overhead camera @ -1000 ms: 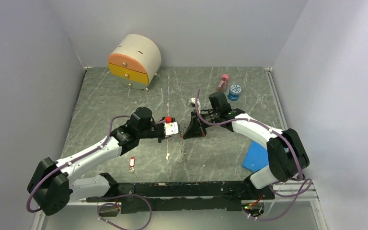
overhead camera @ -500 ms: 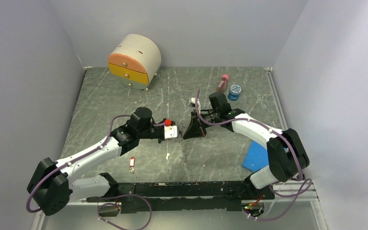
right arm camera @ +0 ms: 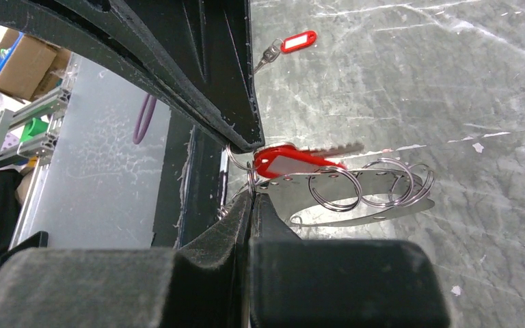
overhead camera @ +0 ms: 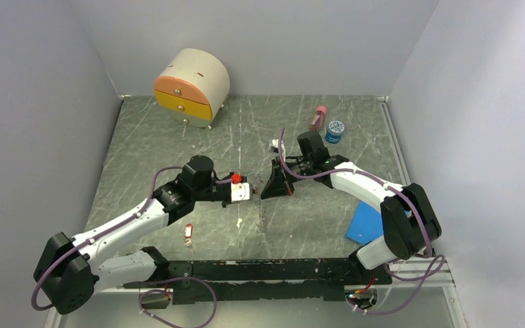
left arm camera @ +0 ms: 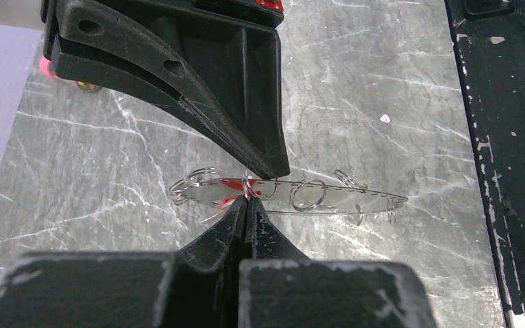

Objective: Put the keys on the keyring

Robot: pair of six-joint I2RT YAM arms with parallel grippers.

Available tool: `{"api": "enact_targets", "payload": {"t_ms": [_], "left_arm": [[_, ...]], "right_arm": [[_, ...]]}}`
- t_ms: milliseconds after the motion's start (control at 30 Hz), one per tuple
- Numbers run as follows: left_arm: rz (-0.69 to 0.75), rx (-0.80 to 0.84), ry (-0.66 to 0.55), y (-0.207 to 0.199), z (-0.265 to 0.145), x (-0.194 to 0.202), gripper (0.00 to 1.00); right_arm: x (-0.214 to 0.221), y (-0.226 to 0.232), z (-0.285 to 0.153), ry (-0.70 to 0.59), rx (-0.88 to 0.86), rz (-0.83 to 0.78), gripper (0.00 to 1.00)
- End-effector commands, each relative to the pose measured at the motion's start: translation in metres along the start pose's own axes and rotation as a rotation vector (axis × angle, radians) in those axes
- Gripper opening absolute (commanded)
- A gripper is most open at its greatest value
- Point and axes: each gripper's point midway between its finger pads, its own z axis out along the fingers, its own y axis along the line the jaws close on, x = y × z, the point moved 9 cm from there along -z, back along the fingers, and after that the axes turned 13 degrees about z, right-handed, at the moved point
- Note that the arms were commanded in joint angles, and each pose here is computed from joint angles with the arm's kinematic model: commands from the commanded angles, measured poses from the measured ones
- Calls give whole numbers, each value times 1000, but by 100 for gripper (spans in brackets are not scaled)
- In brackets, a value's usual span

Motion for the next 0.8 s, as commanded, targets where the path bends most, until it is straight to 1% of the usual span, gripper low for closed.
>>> {"api": "enact_targets", "payload": {"t_ms": [0, 533, 767], "left_arm": [[-11, 39, -29, -9, -3, -4, 3], [-71, 39, 42, -18, -2, 6, 3], [-106, -13, 93, -17, -6, 9, 3]], "right_arm": [[-19, 7, -1, -43, -33, -104, 0], [-20, 10, -2, -49, -41, -114, 0], [-27, 10, -3, -62, -2, -94, 0]]}}
